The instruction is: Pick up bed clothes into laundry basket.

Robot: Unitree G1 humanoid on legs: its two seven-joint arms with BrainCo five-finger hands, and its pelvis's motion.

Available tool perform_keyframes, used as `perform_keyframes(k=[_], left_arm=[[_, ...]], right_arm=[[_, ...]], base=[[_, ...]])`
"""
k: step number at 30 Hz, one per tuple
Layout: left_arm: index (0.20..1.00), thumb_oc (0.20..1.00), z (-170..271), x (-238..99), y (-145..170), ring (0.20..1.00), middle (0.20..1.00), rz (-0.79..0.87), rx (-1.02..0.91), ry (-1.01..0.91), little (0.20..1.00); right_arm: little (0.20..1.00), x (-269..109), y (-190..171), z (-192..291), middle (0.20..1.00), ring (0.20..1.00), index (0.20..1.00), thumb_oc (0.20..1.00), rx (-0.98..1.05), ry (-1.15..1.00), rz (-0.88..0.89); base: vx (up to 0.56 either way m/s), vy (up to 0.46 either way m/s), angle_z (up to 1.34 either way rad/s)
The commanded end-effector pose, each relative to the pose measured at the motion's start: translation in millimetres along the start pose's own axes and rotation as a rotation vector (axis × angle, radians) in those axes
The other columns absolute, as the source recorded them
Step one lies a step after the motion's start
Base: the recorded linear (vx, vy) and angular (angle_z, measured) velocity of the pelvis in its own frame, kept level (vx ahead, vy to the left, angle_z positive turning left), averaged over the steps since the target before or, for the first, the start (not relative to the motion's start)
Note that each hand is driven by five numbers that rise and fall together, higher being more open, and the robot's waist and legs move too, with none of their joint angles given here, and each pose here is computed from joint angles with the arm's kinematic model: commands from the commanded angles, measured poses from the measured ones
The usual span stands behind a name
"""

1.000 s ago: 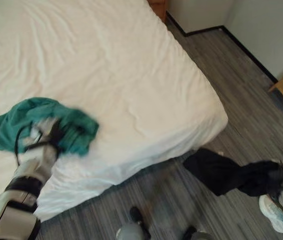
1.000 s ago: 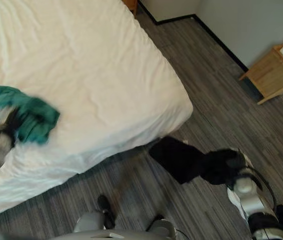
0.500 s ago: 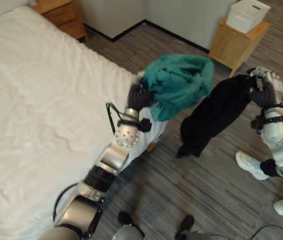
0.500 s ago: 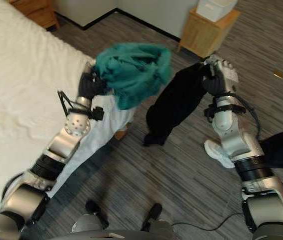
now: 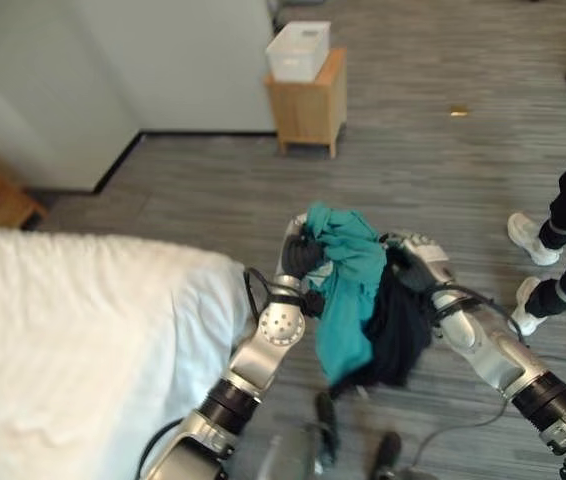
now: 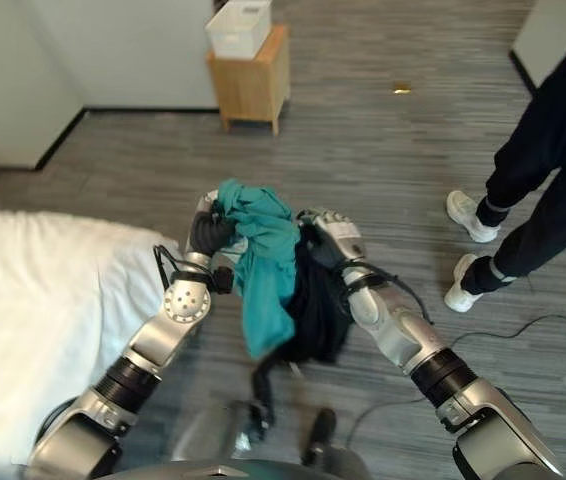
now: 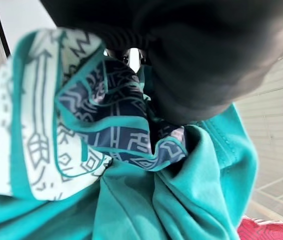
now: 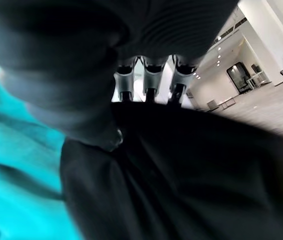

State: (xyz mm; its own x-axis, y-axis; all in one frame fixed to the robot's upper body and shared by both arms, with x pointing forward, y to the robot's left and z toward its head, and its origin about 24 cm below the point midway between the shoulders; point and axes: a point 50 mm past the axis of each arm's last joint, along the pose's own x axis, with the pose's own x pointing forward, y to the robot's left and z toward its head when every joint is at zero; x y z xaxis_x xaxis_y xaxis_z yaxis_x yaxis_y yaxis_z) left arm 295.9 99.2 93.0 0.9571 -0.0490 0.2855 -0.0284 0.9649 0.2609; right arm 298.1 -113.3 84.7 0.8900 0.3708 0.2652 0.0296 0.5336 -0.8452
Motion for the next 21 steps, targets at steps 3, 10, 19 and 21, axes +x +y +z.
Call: perform_keyframes(k=[3, 10, 19, 21], left_arm=[[0.200, 0.200, 40, 9, 7, 0.200, 0.200, 0.034, -0.034, -0.197, 0.200], [0.200, 0.200, 41, 12, 9, 0.200, 0.200, 0.072, -0.024, -0.193, 0.200], [0.200, 0.200, 65, 48, 4, 0.200, 0.200, -0.010, 0.086, -0.282, 0.200], [0.200, 0.200, 73, 49, 12, 0.200, 0.200, -0.015, 0.108, -0.329, 0.200]], right_arm=[[0.200, 40, -33, 41, 0.200, 0.200, 0.200, 0.200, -0.012, -0.192, -0.137], [0.200, 41, -22, 47, 0.200, 0.200, 0.200, 0.200, -0.015, -0.189, -0.116], [0.200, 24, -152, -17, 0.200, 0.200, 0.200, 0.200, -0.011, -0.063, -0.293], [0.200, 14, -172, -25, 0.200, 0.200, 0.200, 0.200, 0.059, -0.041, -0.387]], base=[[0.48, -0.104, 0.42], [0.40, -0.204, -0.54], [0.54, -0.191, 1.10], [0.69, -0.319, 0.96]])
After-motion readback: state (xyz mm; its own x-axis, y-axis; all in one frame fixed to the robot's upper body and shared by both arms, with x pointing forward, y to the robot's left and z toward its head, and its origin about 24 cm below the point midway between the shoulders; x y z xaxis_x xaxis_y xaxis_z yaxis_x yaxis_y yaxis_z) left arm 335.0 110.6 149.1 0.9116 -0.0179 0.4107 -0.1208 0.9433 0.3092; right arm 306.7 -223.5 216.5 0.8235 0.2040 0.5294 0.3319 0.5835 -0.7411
